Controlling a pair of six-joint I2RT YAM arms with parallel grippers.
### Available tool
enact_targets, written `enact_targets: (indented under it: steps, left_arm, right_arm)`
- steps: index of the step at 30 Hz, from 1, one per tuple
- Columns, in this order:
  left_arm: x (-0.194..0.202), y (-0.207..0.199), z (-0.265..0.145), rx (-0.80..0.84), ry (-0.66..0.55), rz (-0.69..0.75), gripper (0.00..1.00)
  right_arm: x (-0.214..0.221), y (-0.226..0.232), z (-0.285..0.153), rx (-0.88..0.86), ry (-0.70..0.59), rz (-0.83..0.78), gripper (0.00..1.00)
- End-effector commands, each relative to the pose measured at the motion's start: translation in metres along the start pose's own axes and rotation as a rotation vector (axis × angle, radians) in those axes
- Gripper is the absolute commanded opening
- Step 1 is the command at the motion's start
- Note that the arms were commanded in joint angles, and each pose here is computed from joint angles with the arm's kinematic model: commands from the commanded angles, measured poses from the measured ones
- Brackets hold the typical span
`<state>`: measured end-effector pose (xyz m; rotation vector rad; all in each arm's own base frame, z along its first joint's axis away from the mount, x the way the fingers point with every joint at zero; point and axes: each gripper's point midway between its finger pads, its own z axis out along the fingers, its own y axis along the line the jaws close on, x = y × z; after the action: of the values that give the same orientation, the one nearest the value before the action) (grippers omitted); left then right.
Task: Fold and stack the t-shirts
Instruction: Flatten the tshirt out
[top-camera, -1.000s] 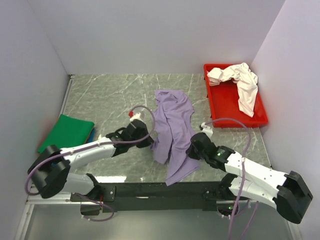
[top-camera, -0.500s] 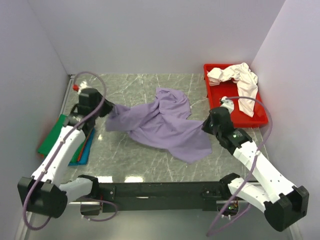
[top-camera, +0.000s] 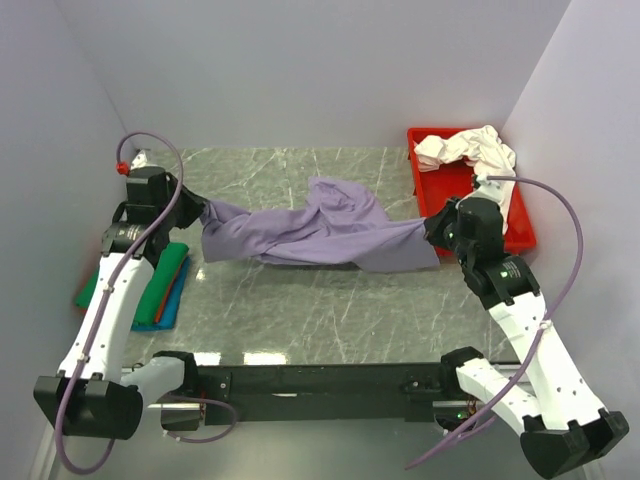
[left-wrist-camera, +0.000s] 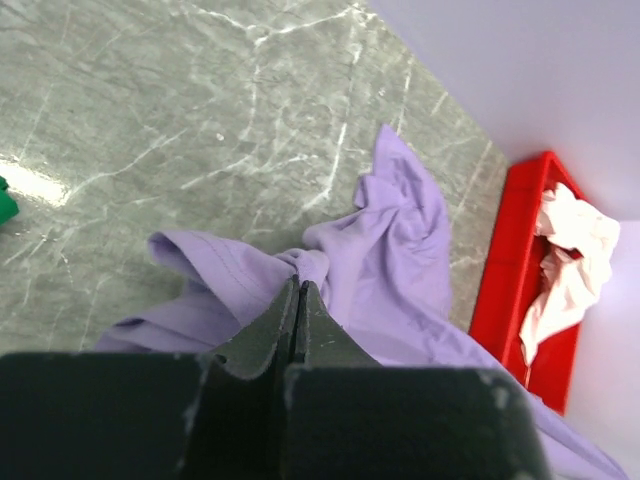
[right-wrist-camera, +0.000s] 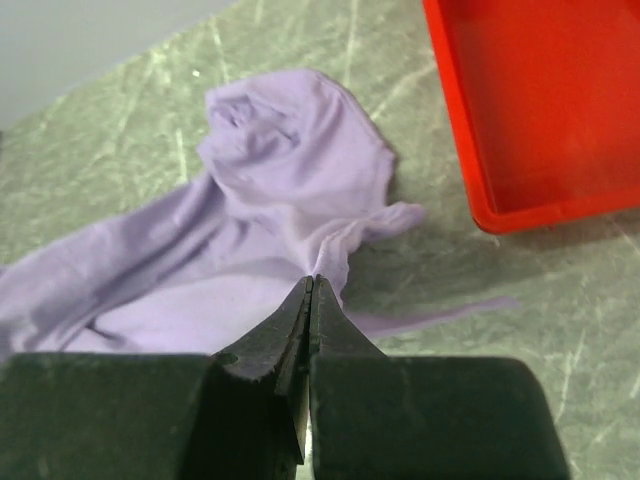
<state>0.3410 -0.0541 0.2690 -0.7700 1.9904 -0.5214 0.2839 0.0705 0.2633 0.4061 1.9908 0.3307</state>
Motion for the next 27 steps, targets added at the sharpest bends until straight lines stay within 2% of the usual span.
enact_targets:
  steps: [1, 9, 12, 14, 15, 16, 17, 18, 21, 22, 23, 26, 27]
  left_arm:
    - [-0.005, -0.011, -0.009, 0.047, 0.013, 0.01, 0.01]
    - [0.033, -0.002, -0.022, 0.118, 0.098, -0.06, 0.0]
    - [0.032, 0.001, 0.001, 0.092, 0.165, -0.066, 0.0]
    - [0.047, 0.007, 0.038, 0.076, 0.273, -0.093, 0.01]
    - [0.033, 0.012, 0.051, 0.073, 0.274, -0.126, 0.07]
    - [0.044, 0.018, 0.076, 0.063, 0.355, -0.141, 0.22]
    - [0.045, 0.022, 0.088, 0.038, 0.371, -0.141, 0.44]
    - [0.044, 0.026, 0.097, 0.018, 0.377, -0.135, 0.5]
    - [0.047, 0.028, 0.11, 0.014, 0.371, -0.111, 0.62]
    - [0.044, 0.024, 0.102, 0.023, 0.336, -0.086, 0.65]
    - [0.04, 0.036, 0.102, -0.041, 0.282, -0.058, 0.68]
    - [0.054, 0.061, 0.084, -0.168, 0.219, 0.031, 0.67]
    - [0.078, 0.08, 0.079, -0.223, 0.241, 0.045, 0.66]
  right_arm:
    - [-0.017, 0.009, -0.01, -0.032, -0.022, -0.008, 0.0]
    - [-0.052, 0.015, -0.044, -0.061, -0.132, 0.012, 0.0]
    - [-0.065, 0.026, -0.027, -0.059, -0.117, -0.002, 0.0]
    - [-0.068, 0.031, -0.01, -0.058, -0.09, -0.009, 0.0]
    - [-0.07, 0.034, 0.009, -0.036, -0.059, -0.016, 0.0]
    - [-0.07, 0.034, 0.019, -0.027, -0.044, -0.019, 0.0]
    - [-0.07, 0.034, 0.038, -0.015, -0.011, -0.018, 0.0]
    - [-0.068, 0.034, 0.048, -0.01, 0.009, -0.018, 0.0]
    - [-0.056, 0.03, 0.08, 0.016, 0.087, -0.03, 0.0]
    - [-0.05, 0.029, 0.084, 0.019, 0.115, -0.038, 0.0]
    - [-0.04, 0.026, 0.088, 0.021, 0.138, -0.041, 0.0]
    - [-0.021, 0.025, 0.084, -0.027, 0.142, -0.033, 0.0]
    - [-0.014, 0.027, 0.081, -0.054, 0.161, -0.03, 0.0]
